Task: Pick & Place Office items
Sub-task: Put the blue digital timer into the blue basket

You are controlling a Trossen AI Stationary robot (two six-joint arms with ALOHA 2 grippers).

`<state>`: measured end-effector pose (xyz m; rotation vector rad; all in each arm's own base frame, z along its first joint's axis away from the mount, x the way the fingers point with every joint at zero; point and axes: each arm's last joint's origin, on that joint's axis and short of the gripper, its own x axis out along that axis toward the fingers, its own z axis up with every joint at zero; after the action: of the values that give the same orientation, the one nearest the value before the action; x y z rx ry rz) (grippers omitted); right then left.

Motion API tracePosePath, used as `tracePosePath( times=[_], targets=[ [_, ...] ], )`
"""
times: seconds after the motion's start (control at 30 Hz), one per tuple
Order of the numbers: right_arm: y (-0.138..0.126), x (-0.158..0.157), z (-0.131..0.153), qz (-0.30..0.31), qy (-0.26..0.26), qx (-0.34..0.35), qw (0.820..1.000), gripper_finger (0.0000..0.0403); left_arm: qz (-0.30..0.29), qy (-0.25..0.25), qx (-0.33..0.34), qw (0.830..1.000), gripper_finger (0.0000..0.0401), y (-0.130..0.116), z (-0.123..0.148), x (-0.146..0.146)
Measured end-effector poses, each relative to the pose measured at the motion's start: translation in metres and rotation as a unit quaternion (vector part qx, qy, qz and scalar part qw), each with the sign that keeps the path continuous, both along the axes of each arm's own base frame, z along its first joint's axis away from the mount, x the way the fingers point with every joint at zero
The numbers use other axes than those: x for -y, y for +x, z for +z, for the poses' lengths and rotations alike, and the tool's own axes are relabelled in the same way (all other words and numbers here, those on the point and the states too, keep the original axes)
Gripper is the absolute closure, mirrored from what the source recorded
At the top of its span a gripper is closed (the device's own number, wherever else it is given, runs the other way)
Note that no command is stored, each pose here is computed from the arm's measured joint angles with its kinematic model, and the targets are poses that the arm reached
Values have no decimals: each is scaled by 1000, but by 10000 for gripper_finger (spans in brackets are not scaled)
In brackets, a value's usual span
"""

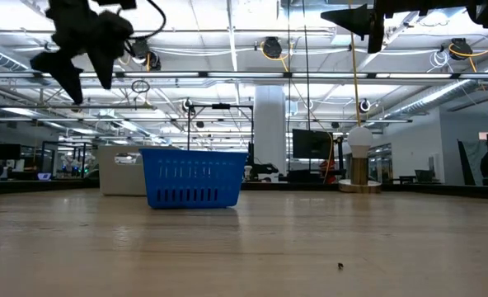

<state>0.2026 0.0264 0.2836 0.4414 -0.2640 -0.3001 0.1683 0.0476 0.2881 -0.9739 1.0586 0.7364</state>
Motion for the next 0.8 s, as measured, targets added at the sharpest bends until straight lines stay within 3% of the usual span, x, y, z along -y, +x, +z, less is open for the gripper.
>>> tracePosePath(
  times=[0.23,0.53,0.8],
  targets=[
    [0,-1,0,23,-5,1,1000,152,31,-39,53,997,89,-11,14,31],
    [1,-3,-1,45,5,2,999,152,29,-79,46,995,89,-11,14,69],
    [2,-5,-5,85,21,-16,996,152,64,-91,66,992,89,-17,24,102]
  ],
)
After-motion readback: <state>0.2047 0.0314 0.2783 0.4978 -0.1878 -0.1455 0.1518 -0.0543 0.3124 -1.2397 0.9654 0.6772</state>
